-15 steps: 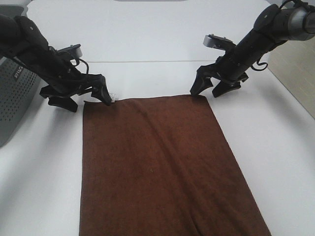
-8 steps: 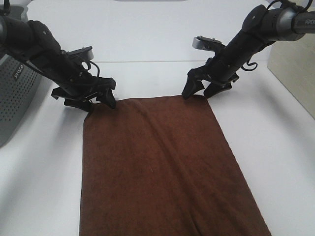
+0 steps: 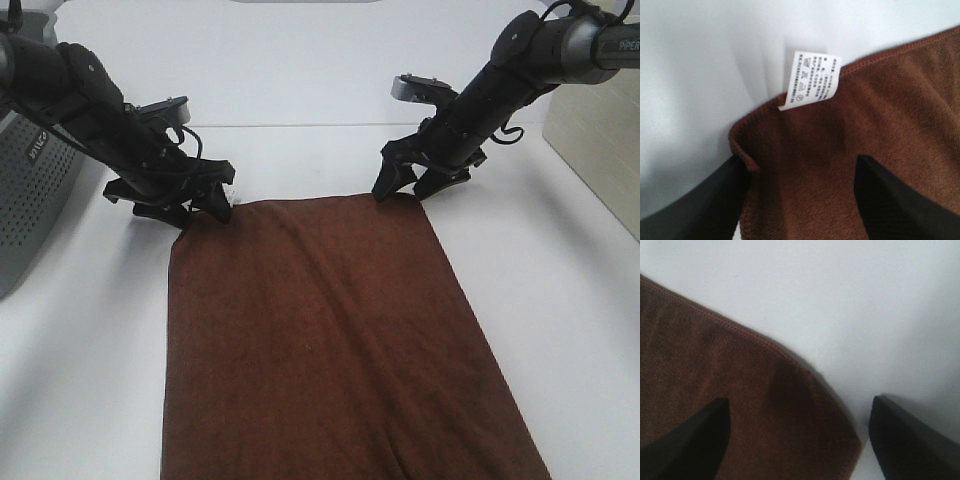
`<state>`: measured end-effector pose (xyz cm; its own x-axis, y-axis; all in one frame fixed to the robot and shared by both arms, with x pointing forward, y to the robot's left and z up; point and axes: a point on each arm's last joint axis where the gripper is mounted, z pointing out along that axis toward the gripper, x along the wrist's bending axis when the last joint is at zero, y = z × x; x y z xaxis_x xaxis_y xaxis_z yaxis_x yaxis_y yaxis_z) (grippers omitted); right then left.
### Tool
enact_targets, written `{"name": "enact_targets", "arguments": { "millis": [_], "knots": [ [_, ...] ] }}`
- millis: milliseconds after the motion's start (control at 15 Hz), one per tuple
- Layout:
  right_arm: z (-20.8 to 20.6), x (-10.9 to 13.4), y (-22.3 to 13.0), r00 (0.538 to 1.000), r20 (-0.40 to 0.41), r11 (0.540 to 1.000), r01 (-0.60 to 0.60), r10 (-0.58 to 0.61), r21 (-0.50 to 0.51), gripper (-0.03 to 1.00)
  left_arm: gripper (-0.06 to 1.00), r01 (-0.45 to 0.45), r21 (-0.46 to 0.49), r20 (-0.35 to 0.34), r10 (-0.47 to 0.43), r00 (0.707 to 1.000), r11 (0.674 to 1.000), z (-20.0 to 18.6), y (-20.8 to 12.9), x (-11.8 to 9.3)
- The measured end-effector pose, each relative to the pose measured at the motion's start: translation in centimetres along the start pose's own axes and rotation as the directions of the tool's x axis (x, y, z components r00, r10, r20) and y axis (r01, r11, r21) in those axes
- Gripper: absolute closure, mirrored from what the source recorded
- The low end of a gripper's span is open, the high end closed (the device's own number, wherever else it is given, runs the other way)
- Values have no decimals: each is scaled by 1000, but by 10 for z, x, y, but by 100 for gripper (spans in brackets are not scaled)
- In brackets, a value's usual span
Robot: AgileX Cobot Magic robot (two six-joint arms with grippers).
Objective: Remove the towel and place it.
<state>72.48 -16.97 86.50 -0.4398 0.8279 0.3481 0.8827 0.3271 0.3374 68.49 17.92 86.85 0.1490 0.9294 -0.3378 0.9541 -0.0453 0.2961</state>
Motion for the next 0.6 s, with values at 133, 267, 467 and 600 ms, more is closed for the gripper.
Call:
{"name": "enact_targets", "arguments": {
  "millis": [133, 267, 467, 600],
  "knots": [
    [0, -1, 0, 1000, 14, 1000, 11, -11, 2, 29, 38, -1, 0, -1, 1, 1000, 1000, 0, 0, 0],
    [2, -4, -1, 999, 38, 1000, 24, -24, 2, 45, 51, -1, 6, -3, 1, 1000, 1000, 1, -1, 1],
    [5, -7, 0, 998, 54, 1000, 25, -25, -11, 77, 77, -37, 15, -26, 38, 999, 999, 2, -2, 3],
    [5, -7, 0, 998, 54, 1000, 23, -22, -11, 95, 90, -66, 19, -38, 66, 997, 998, 2, -2, 4]
  ]
}}
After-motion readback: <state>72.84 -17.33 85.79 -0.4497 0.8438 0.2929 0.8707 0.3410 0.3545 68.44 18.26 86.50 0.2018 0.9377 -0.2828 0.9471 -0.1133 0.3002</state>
